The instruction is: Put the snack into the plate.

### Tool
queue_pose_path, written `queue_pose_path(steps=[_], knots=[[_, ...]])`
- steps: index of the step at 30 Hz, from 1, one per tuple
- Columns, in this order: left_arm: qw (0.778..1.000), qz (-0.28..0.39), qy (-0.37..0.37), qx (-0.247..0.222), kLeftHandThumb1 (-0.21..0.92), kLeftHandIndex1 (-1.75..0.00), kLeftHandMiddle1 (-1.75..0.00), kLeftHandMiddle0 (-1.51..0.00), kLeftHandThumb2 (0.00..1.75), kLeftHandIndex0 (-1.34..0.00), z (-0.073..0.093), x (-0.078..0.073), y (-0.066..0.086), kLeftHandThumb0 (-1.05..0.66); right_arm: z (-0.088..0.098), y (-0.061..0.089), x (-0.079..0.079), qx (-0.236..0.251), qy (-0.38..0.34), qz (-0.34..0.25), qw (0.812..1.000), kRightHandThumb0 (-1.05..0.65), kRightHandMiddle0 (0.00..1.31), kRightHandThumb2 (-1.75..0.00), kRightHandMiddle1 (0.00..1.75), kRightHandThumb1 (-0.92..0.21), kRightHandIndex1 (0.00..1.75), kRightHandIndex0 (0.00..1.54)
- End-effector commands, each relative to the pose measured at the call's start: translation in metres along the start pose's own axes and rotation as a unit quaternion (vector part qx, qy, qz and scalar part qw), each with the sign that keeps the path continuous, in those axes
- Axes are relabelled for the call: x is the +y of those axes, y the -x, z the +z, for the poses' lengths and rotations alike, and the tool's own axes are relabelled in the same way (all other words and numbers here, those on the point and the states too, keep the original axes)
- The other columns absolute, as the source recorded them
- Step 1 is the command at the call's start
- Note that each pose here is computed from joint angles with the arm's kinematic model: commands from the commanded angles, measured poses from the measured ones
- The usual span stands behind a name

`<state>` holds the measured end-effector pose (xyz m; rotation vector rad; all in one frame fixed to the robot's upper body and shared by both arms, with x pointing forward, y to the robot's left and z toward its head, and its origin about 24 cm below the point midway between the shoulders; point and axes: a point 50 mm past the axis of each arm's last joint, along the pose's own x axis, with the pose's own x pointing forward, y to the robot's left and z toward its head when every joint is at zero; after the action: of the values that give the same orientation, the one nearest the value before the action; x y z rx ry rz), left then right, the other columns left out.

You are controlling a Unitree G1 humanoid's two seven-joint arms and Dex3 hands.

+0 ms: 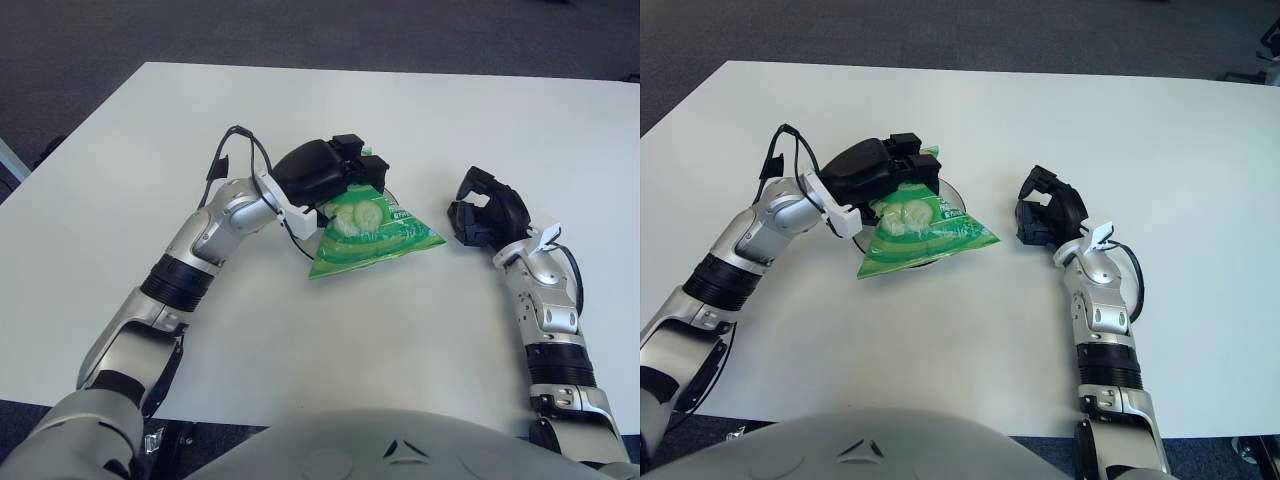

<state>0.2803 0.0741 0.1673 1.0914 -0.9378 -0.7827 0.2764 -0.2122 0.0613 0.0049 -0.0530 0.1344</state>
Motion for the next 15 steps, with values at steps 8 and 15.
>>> queue_pose_path(steps=[8,15], knots=[[0.998,-0.052,-0.042,0.012,0.16,-1.75,-1.75,-0.74,1.51,-0.94,-0.0026,-0.0029,-0.0014,0.53,-0.0428,0.0216,0.0052,0.100,-0.031,-0.009,0.994,-0.50,0.65,-1.36,1.75,-0.28,1.75,1.30],[0.991,-0.101,-0.084,-0.010,0.16,-1.75,-1.75,-0.74,1.51,-0.93,-0.0021,-0.0047,-0.0018,0.53,-0.0429,0.0216,0.0049,0.101,-0.027,-0.006,0.995,-0.50,0.64,-1.36,1.75,-0.28,1.75,1.30]])
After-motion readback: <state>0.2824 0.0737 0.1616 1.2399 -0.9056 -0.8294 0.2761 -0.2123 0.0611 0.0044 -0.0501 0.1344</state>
